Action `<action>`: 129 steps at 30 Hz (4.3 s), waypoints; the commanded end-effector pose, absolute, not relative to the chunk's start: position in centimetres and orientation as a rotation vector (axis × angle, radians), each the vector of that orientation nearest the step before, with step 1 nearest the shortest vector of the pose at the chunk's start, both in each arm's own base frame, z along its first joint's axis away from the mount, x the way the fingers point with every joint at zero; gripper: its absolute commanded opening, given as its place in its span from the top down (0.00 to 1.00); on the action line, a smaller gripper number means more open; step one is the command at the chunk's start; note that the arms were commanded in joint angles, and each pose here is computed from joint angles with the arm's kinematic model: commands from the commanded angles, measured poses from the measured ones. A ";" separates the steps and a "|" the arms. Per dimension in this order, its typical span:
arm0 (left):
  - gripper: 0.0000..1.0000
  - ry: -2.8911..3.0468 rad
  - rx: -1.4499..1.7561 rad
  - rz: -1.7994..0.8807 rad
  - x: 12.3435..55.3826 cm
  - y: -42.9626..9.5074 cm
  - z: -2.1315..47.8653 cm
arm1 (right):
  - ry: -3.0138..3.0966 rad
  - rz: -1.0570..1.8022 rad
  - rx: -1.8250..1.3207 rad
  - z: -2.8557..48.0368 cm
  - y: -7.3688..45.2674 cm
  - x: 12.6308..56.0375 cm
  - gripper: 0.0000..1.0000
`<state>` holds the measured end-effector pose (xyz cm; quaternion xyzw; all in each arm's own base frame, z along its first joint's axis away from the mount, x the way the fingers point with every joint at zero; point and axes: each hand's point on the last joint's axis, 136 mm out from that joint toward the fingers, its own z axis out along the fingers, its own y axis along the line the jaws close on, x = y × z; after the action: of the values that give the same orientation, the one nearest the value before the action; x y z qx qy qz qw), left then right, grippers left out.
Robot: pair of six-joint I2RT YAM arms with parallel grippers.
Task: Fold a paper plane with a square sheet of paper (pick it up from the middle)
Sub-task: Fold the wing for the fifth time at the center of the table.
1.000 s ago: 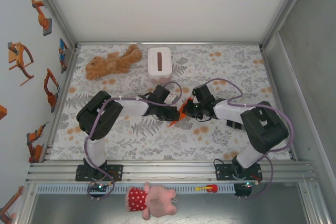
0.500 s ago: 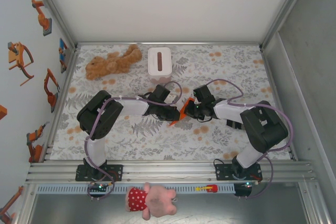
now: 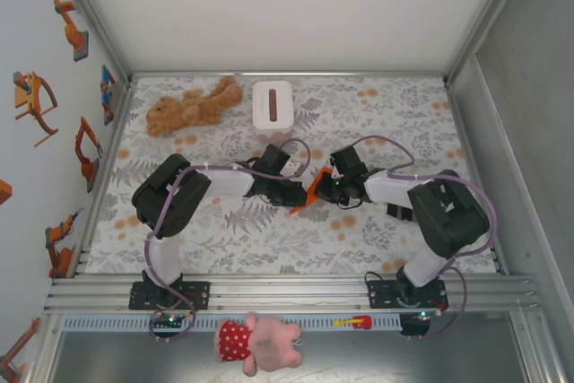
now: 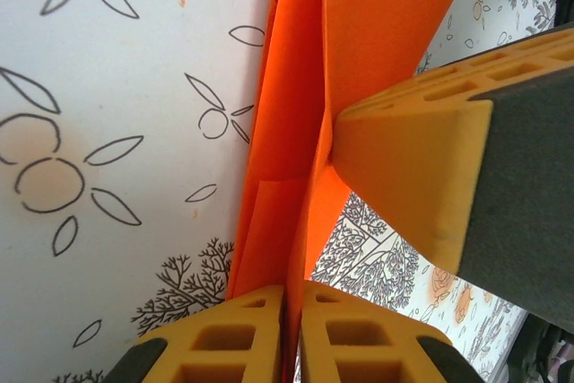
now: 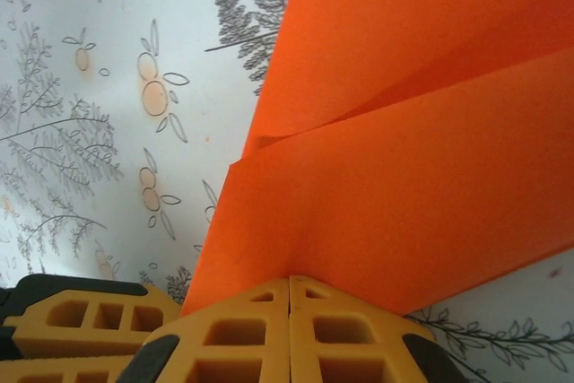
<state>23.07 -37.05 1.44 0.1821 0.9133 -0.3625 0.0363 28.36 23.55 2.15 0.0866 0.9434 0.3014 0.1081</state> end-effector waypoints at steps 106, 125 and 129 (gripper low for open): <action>0.80 2.890 0.547 -0.777 22.7 -33.2 2.4 | 2.747 1.001 0.136 3.9 24.9 28.3 0.88; 0.86 2.924 0.589 -0.761 22.4 -32.8 1.1 | 2.748 1.000 0.133 3.9 25.0 28.4 0.88; 0.86 2.922 0.606 -0.767 22.4 -32.9 1.5 | 2.740 1.002 0.122 4.2 25.0 28.4 0.88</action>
<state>22.76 -33.48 1.82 0.1875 0.9465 -0.2586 0.0458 28.10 24.88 3.61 0.0500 0.9333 0.3390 0.1071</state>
